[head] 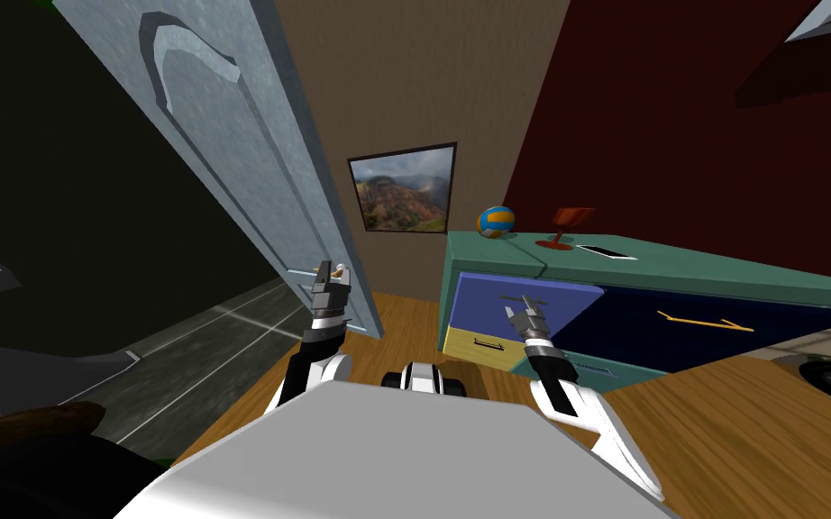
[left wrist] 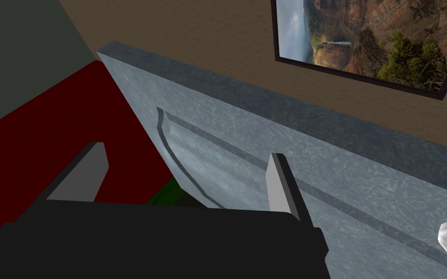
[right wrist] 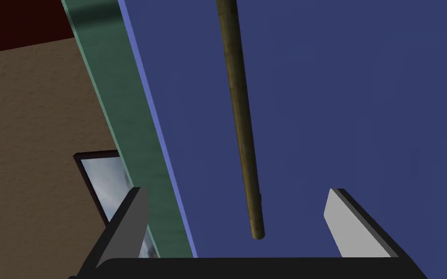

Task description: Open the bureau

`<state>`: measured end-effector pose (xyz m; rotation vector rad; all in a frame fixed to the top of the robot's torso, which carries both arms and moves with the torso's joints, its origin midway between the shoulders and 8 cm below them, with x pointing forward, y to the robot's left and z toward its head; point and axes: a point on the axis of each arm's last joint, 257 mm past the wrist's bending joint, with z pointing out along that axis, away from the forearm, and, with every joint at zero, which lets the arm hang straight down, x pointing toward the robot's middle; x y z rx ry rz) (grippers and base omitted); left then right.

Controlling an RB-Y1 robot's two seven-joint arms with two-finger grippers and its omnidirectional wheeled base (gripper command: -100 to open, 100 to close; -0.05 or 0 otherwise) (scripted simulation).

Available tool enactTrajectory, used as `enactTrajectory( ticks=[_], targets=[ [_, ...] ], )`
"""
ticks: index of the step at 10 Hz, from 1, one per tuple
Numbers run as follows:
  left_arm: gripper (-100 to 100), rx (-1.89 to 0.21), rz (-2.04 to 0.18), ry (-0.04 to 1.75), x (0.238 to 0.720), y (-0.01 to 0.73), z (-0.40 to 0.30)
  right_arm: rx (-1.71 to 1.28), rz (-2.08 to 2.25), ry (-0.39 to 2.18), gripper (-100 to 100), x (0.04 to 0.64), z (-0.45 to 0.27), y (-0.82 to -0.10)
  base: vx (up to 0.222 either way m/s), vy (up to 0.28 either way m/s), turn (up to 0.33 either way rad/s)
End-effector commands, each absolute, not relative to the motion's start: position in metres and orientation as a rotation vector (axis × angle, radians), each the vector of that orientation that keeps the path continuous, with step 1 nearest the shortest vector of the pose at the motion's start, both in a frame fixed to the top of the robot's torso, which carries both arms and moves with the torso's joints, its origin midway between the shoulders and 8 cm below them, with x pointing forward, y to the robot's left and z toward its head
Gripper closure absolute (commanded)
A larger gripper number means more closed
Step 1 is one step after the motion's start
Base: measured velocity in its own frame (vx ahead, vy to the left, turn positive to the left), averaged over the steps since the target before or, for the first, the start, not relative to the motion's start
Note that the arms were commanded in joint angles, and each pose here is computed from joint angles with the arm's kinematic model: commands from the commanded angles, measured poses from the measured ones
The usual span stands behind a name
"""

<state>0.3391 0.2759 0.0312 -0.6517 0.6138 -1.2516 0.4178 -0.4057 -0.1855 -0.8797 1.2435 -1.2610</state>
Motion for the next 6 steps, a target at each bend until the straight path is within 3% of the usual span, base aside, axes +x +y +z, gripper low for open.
enactTrajectory(
  ticks=[1,2,3,5,6],
  targets=[
    [0,-0.652,-1.252,0.614,0.339,0.276,0.031,-0.871,-1.27,1.253,-100,0.421,-0.176,-0.416,0.082,-0.016,0.068],
    [0,-0.652,-1.252,0.614,0.339,0.276,0.031,-0.876,-1.269,1.247,-100,0.421,-0.177,-0.411,0.036,-0.009,0.013],
    [0,-0.652,-1.252,0.614,0.339,0.276,0.031,-0.877,-1.264,1.246,100,0.419,-0.183,-0.409,-0.029,0.002,-0.069],
    [0,-0.652,-1.252,0.614,0.339,0.276,0.031,-0.879,-1.26,1.254,100,0.418,-0.187,-0.407,-0.044,0.018,-0.04],
    [0,-0.652,-1.252,0.614,0.339,0.276,0.031,-0.919,-1.282,1.225,-100,0.418,-0.181,-0.41,0.002,0.013,0.001]
  ],
)
